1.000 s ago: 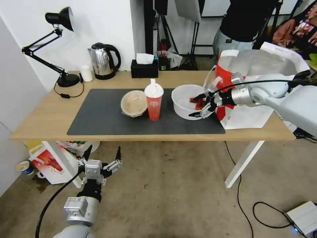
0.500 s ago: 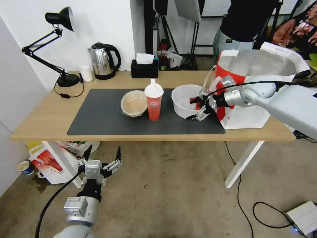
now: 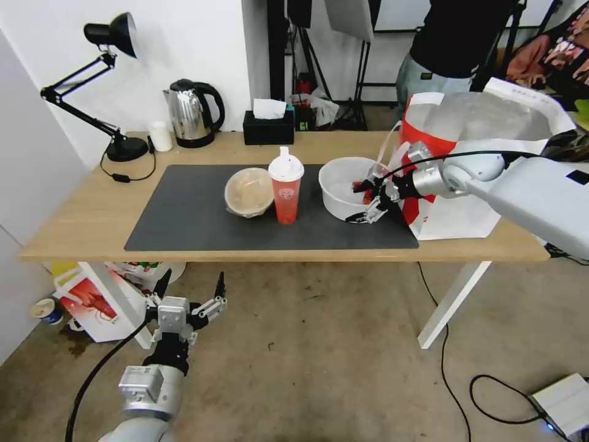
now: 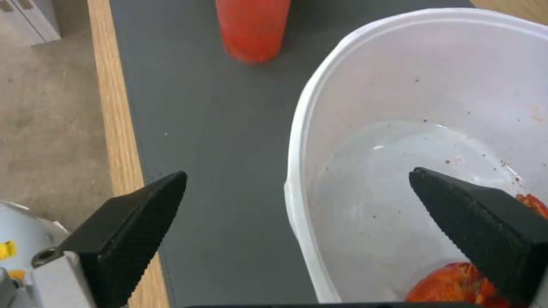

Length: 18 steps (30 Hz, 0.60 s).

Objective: Pick up the trash from the table and place it into the takeout bag.

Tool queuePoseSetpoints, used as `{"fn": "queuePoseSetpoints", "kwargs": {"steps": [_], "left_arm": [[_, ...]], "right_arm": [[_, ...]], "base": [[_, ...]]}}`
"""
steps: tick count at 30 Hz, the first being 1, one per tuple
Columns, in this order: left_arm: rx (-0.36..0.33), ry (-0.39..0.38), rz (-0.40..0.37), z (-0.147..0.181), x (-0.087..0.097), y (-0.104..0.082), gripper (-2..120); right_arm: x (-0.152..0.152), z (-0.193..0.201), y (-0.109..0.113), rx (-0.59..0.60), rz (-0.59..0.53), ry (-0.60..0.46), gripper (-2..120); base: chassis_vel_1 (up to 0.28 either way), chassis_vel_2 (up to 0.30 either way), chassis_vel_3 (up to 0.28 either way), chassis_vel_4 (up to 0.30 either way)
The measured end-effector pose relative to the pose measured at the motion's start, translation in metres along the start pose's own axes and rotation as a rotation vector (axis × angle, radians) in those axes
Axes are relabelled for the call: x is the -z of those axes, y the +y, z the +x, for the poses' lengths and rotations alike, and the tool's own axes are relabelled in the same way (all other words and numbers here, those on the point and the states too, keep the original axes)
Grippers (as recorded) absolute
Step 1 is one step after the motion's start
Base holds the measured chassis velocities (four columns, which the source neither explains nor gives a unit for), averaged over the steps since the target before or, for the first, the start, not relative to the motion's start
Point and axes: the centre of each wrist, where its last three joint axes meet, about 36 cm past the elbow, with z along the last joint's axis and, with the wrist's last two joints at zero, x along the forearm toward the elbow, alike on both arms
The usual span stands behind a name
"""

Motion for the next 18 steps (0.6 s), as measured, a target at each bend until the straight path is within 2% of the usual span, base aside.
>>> {"fn": "queuePoseSetpoints", "kwargs": {"steps": [18], "left_arm": [[0.000, 0.000, 0.000, 0.0000, 0.0000, 0.0000, 100]], "right_arm": [[-0.0020, -0.0030, -0.0092, 0.004, 0.026, 0.046, 100]], "base": [[0.000, 0.000, 0.000, 0.000]]}}
